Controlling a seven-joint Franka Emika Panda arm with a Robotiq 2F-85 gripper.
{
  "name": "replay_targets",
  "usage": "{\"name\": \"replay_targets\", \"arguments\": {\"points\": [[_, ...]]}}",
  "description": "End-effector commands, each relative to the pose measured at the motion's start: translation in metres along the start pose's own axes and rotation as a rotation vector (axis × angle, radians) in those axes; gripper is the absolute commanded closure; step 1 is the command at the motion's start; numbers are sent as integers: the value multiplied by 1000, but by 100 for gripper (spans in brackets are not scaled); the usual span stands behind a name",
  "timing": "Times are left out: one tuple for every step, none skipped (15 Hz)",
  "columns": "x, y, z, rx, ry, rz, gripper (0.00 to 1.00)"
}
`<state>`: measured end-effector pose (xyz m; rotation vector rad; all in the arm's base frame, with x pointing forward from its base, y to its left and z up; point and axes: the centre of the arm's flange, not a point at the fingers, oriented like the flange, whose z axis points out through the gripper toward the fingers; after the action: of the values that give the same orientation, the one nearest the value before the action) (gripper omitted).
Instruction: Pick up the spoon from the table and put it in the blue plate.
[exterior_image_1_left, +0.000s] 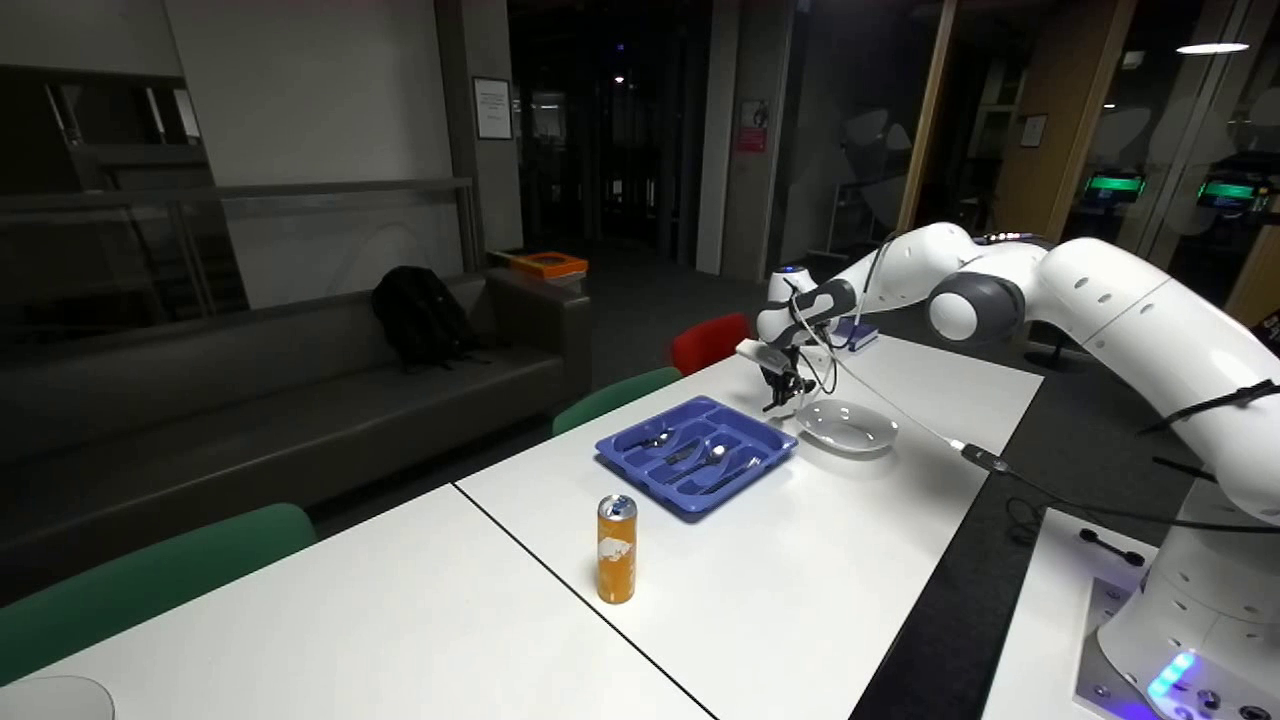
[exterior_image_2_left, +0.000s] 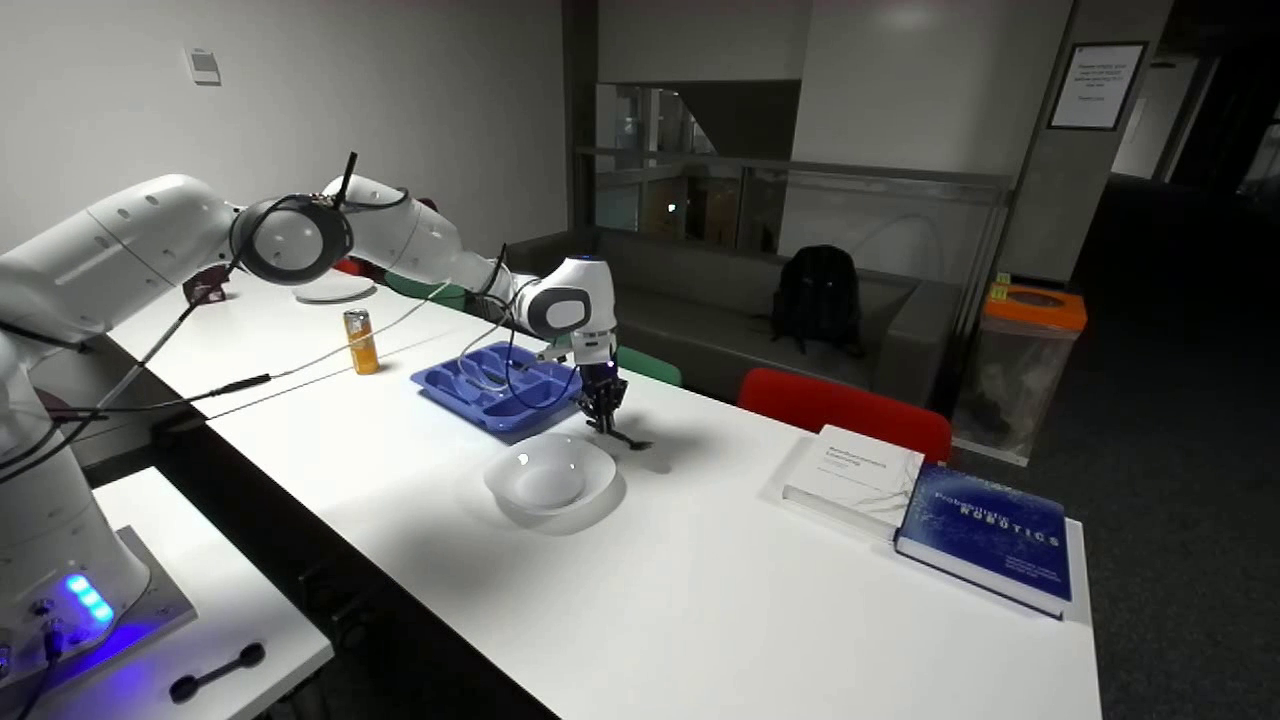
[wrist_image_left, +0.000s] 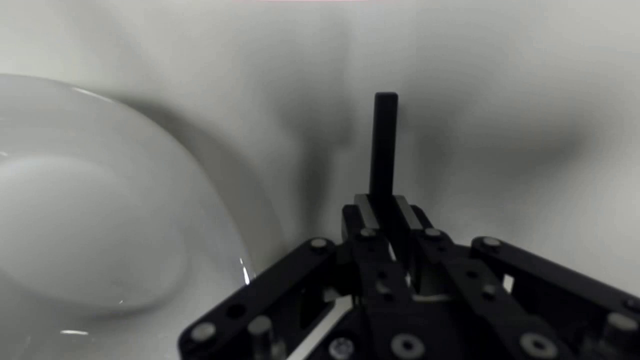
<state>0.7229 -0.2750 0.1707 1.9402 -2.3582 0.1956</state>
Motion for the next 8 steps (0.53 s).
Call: {"name": "replay_targets", "arguments": {"points": [[3,4,-47,32,61,21,97],[2,5,-58,51,64,23,97],[1,6,-70,68,64,22,97],[-1,7,-81,88,66,23,97],[-4,9,-95,107,63,23,97],[-8,11,-106,123,63,24,97],[-14,13,-116,141,62,26,97],[-20,16,-126,160,60,27,97]]}}
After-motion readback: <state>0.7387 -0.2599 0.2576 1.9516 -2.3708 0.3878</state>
